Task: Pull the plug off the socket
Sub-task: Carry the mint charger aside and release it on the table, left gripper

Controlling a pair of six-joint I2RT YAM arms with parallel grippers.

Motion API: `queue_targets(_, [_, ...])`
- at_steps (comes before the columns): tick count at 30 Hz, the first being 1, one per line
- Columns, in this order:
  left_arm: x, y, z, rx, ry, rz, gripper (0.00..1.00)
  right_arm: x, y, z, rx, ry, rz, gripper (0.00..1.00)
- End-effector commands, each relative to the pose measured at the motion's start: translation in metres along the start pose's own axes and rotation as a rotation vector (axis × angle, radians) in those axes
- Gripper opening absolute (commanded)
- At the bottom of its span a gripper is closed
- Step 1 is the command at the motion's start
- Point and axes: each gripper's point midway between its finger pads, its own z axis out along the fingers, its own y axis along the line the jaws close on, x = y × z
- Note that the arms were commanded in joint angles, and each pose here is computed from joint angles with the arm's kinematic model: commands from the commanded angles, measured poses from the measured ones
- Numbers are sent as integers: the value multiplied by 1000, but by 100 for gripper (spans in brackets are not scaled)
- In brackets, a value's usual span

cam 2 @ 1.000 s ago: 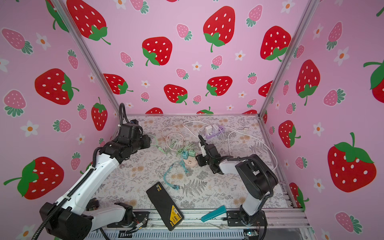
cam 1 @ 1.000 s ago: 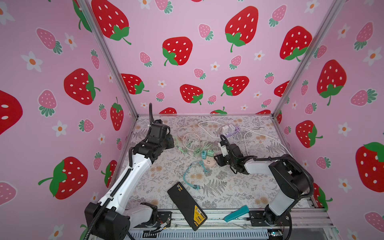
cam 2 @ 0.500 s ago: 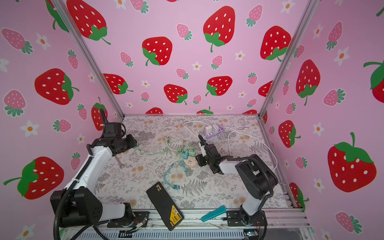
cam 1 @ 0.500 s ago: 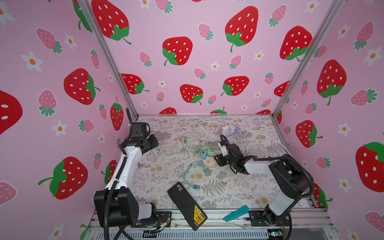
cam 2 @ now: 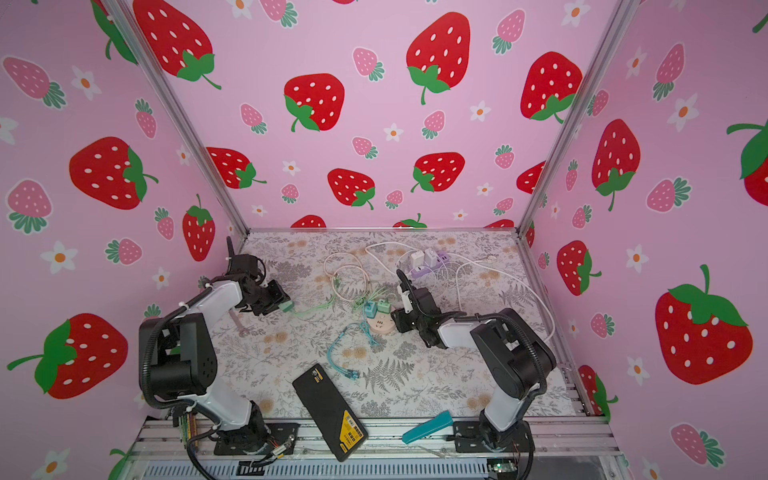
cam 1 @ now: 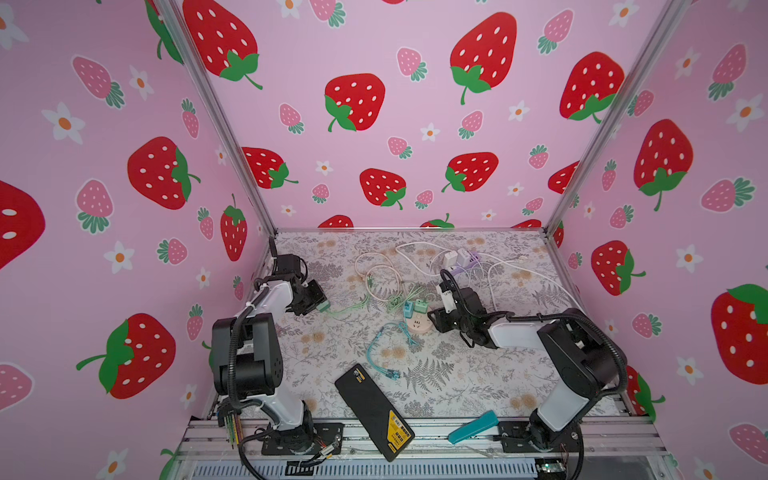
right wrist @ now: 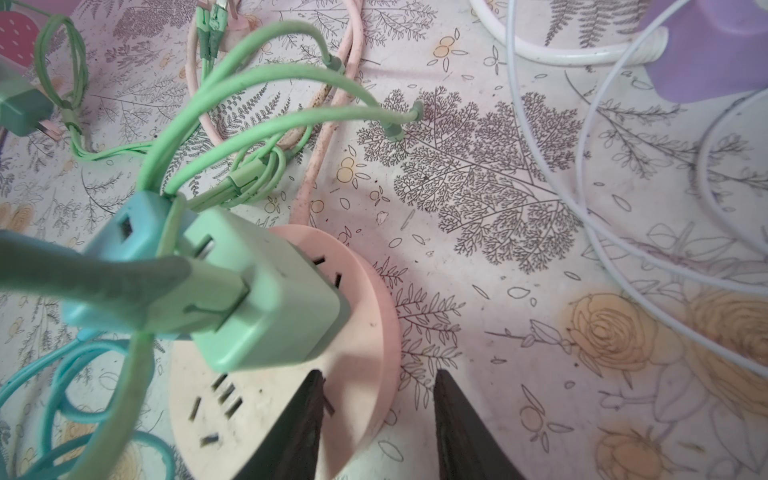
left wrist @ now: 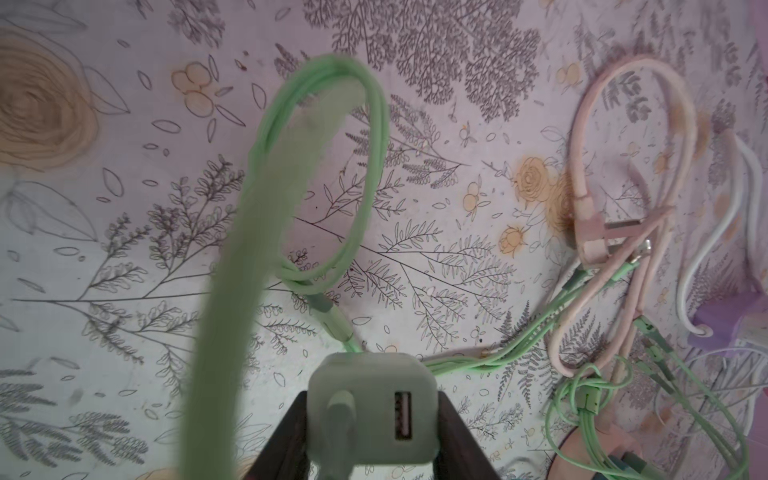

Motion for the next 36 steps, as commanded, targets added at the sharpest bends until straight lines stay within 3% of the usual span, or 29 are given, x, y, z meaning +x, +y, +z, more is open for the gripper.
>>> queue_targets(1, [0, -3, 2, 15, 9, -4, 22, 111, -40, -4, 153, 368, -1, 45])
queue_targets(5, [-1, 1, 6, -10, 26, -12, 34, 113, -41, -2, 155, 377, -2, 45])
queue_targets(12, [3, 8, 12, -50, 54, -17, 39, 111, -39, -4, 151, 367, -2, 45])
queue_targets(22, [-11, -1, -7, -47, 11, 30, 59, 110, -39, -4, 152, 364, -1, 45])
queue_targets(36, [-21, -15, -50, -46, -84, 68, 63, 107, -41, -6, 164, 350, 2, 47])
